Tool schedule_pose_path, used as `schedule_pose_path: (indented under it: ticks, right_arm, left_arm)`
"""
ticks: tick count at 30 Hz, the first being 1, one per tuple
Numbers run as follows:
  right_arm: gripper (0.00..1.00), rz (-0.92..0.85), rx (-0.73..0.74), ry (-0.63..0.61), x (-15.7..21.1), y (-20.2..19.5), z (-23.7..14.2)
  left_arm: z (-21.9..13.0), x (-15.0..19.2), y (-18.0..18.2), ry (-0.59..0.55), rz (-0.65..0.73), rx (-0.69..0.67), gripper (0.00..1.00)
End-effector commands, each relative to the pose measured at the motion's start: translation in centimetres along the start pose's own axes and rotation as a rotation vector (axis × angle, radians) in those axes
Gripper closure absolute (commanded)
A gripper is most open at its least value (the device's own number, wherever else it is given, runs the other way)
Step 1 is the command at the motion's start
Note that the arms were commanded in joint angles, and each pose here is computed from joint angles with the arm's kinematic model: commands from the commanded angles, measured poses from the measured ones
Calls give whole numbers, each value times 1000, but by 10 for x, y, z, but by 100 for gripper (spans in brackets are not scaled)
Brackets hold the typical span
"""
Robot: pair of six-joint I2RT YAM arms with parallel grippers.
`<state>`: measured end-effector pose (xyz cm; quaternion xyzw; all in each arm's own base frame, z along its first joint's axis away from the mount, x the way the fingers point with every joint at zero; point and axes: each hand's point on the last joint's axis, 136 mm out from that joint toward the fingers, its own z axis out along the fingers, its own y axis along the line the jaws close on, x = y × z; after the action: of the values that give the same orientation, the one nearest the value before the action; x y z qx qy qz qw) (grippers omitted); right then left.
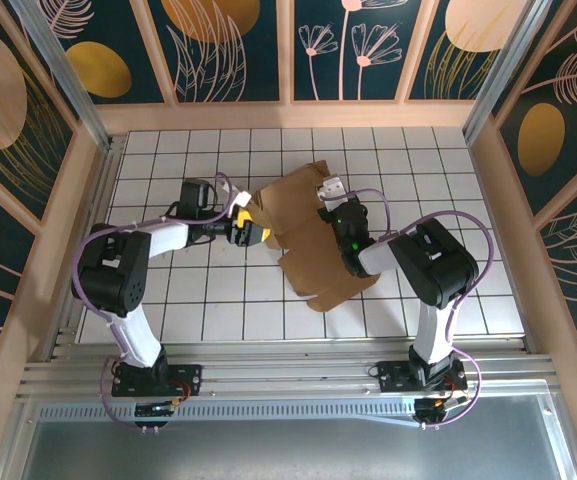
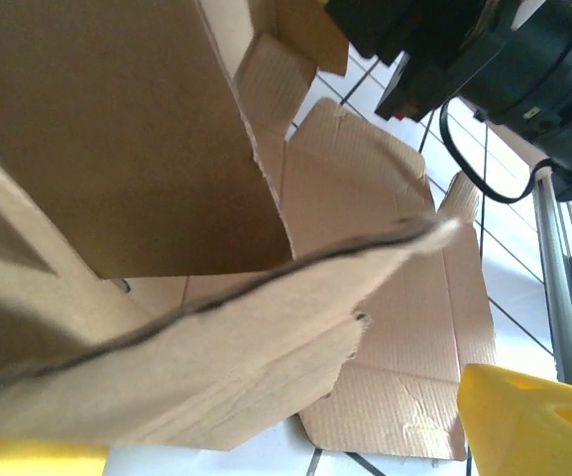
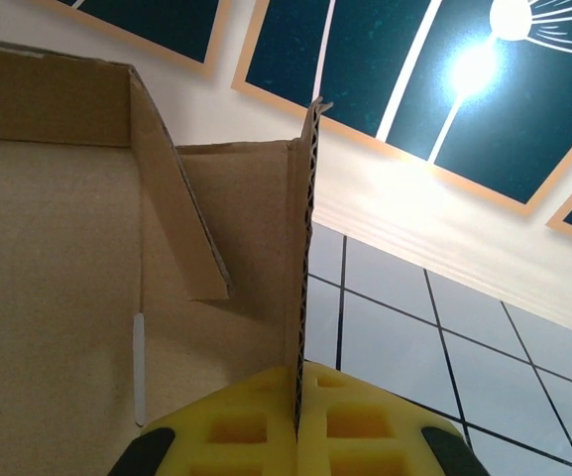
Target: Fold the paper box
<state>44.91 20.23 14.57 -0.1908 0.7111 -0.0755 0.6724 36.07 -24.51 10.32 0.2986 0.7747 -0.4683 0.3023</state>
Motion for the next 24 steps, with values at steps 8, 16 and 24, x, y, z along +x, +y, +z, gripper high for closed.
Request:
schedule_pose_path:
  ticks: [8,16,24]
  right_arm:
    - [100,53,5,-23,-13,3,-2]
    - [100,71,-8,-31,-18,9,-11]
    - [100,107,-38,-46,-31,19,-28]
  left_arm:
    - [29,-40,25,-144,-71,-189,37]
    - [52,-48,57,-142,-146,-401,40]
    - [35,-54,109,-136,-219,-735,54]
